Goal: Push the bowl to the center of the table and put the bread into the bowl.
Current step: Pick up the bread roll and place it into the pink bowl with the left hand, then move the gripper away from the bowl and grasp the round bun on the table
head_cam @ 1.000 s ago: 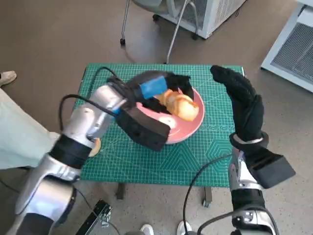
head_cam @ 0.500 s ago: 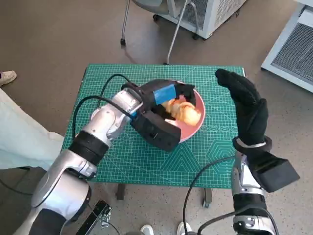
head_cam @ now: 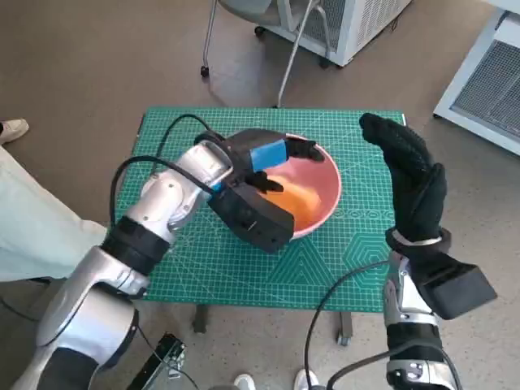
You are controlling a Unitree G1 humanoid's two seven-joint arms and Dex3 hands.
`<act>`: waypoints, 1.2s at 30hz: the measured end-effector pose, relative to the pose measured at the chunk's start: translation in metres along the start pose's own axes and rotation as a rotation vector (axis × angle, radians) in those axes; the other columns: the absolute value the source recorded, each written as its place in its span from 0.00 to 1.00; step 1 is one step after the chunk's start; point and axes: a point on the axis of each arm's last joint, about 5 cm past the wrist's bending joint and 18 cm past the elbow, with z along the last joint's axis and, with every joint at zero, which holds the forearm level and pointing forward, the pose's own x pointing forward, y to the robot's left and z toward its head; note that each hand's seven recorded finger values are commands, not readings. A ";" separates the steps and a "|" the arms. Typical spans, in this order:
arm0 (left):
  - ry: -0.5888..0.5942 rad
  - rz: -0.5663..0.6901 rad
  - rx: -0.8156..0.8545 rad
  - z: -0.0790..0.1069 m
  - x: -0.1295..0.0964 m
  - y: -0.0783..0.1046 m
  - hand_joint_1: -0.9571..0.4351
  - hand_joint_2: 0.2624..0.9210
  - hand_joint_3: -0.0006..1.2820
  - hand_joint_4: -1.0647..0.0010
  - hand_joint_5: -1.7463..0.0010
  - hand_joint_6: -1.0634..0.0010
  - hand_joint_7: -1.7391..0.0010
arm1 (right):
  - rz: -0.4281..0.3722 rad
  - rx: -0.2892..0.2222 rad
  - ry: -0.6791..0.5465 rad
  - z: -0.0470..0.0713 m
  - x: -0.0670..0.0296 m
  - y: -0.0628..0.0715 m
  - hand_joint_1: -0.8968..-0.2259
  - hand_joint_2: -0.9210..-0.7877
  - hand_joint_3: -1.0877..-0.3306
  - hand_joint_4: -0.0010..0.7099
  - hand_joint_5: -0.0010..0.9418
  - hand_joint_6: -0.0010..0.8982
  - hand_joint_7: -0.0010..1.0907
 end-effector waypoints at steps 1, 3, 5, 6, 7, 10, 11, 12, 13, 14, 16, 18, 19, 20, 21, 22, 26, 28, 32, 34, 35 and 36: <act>0.000 0.009 -0.007 -0.001 -0.002 0.001 0.74 1.00 0.19 0.70 0.99 0.57 0.95 | 0.001 0.001 0.000 0.000 0.0000 0.000 0.71 0.00 0.72 0.70 0.01 0.28 0.75; 0.001 0.024 -0.016 -0.004 -0.006 0.003 0.75 1.00 0.19 0.70 0.99 0.56 0.95 | 0.002 0.001 0.002 -0.001 -0.0002 0.000 0.71 0.00 0.72 0.70 0.01 0.27 0.76; 0.002 0.036 -0.024 -0.008 -0.012 0.003 0.78 1.00 0.20 0.69 0.99 0.56 0.95 | 0.003 0.002 0.005 -0.001 -0.0005 0.001 0.71 0.00 0.72 0.70 0.01 0.27 0.76; 0.003 0.039 -0.028 -0.010 -0.015 0.004 0.80 1.00 0.20 0.69 0.99 0.57 0.95 | 0.003 0.003 0.007 -0.001 -0.0006 0.001 0.70 0.00 0.72 0.70 0.01 0.27 0.76; 0.005 0.041 -0.036 -0.012 -0.018 0.004 0.81 1.00 0.20 0.69 0.99 0.57 0.95 | 0.004 0.004 0.008 -0.002 -0.0008 0.001 0.70 0.00 0.72 0.70 0.01 0.26 0.77; 0.015 0.050 -0.049 -0.019 -0.028 0.005 0.85 1.00 0.22 0.69 1.00 0.57 0.96 | 0.006 0.005 0.010 -0.002 -0.0011 0.002 0.70 0.00 0.72 0.70 0.01 0.26 0.77; 0.020 0.052 -0.057 -0.021 -0.033 0.005 0.86 1.00 0.23 0.70 1.00 0.57 0.96 | 0.008 0.006 0.009 -0.002 -0.0010 0.002 0.70 0.00 0.72 0.70 0.01 0.26 0.78; 0.024 0.055 -0.062 -0.024 -0.037 0.006 0.87 1.00 0.23 0.70 1.00 0.57 0.96 | 0.009 0.006 0.008 -0.002 -0.0010 0.002 0.70 0.00 0.72 0.70 0.01 0.26 0.78; 0.030 0.056 -0.065 -0.027 -0.042 0.006 0.87 1.00 0.24 0.70 1.00 0.57 0.96 | 0.011 0.007 0.006 -0.002 -0.0008 0.003 0.70 0.00 0.72 0.70 0.01 0.26 0.78; 0.035 0.060 -0.066 -0.030 -0.047 0.007 0.88 1.00 0.25 0.69 1.00 0.57 0.96 | 0.013 0.007 0.005 -0.002 -0.0008 0.003 0.70 0.00 0.72 0.70 0.01 0.25 0.78; 0.046 0.065 -0.070 -0.036 -0.059 0.008 0.89 1.00 0.26 0.69 1.00 0.57 0.97 | 0.016 0.007 0.003 -0.002 -0.0005 0.003 0.70 0.00 0.72 0.70 0.01 0.25 0.78; 0.057 0.071 -0.068 -0.043 -0.072 0.010 0.89 0.98 0.26 0.69 1.00 0.57 0.97 | 0.020 0.008 0.001 -0.002 0.0000 0.003 0.70 0.00 0.72 0.70 0.01 0.25 0.79; 0.064 0.073 -0.066 -0.047 -0.080 0.012 0.89 0.97 0.26 0.69 1.00 0.57 0.97 | 0.022 0.009 0.000 -0.002 0.0002 0.003 0.70 0.00 0.72 0.70 0.01 0.25 0.79; 0.068 0.076 -0.062 -0.050 -0.087 0.013 0.89 0.94 0.25 0.71 1.00 0.58 0.98 | 0.023 0.009 -0.001 -0.002 0.0002 0.003 0.70 0.00 0.72 0.70 0.01 0.25 0.79; 0.076 0.074 -0.059 -0.054 -0.095 0.014 0.89 0.93 0.25 0.71 1.00 0.58 0.98 | 0.024 0.009 -0.002 -0.002 0.0003 0.004 0.70 0.00 0.72 0.70 0.01 0.25 0.79; 0.082 0.075 -0.054 -0.057 -0.102 0.016 0.88 0.89 0.25 0.74 1.00 0.59 0.98 | 0.025 0.009 -0.003 -0.002 0.0004 0.004 0.70 0.00 0.72 0.70 0.01 0.25 0.79; 0.143 0.021 -0.036 -0.068 -0.131 0.023 0.85 0.58 0.46 0.84 1.00 0.65 1.00 | 0.030 0.011 -0.006 -0.002 0.0009 0.004 0.69 0.00 0.72 0.70 0.01 0.24 0.80; 0.192 -0.031 -0.032 -0.071 -0.144 0.027 0.85 0.50 0.51 0.88 1.00 0.68 1.00 | 0.032 0.012 -0.009 -0.002 0.0014 0.004 0.69 0.00 0.72 0.70 0.01 0.24 0.80; 0.290 -0.132 -0.020 -0.072 -0.164 0.035 0.87 0.44 0.55 0.91 1.00 0.71 1.00 | 0.035 0.014 -0.010 -0.002 0.0020 0.004 0.69 0.00 0.72 0.69 0.01 0.23 0.80; 0.327 -0.167 -0.011 -0.071 -0.172 0.037 0.89 0.50 0.49 0.91 1.00 0.71 1.00 | 0.039 0.018 -0.010 -0.002 0.0025 0.005 0.69 0.00 0.72 0.69 0.01 0.23 0.80; 0.341 -0.181 -0.005 -0.070 -0.176 0.038 0.89 0.52 0.48 0.91 1.00 0.71 1.00 | 0.043 0.022 -0.010 -0.003 0.0029 0.006 0.69 0.00 0.71 0.69 0.01 0.23 0.80; 0.351 -0.193 -0.001 -0.069 -0.179 0.038 0.89 0.55 0.46 0.91 1.00 0.72 1.00 | 0.046 0.024 -0.010 -0.003 0.0033 0.007 0.69 0.00 0.71 0.69 0.01 0.23 0.80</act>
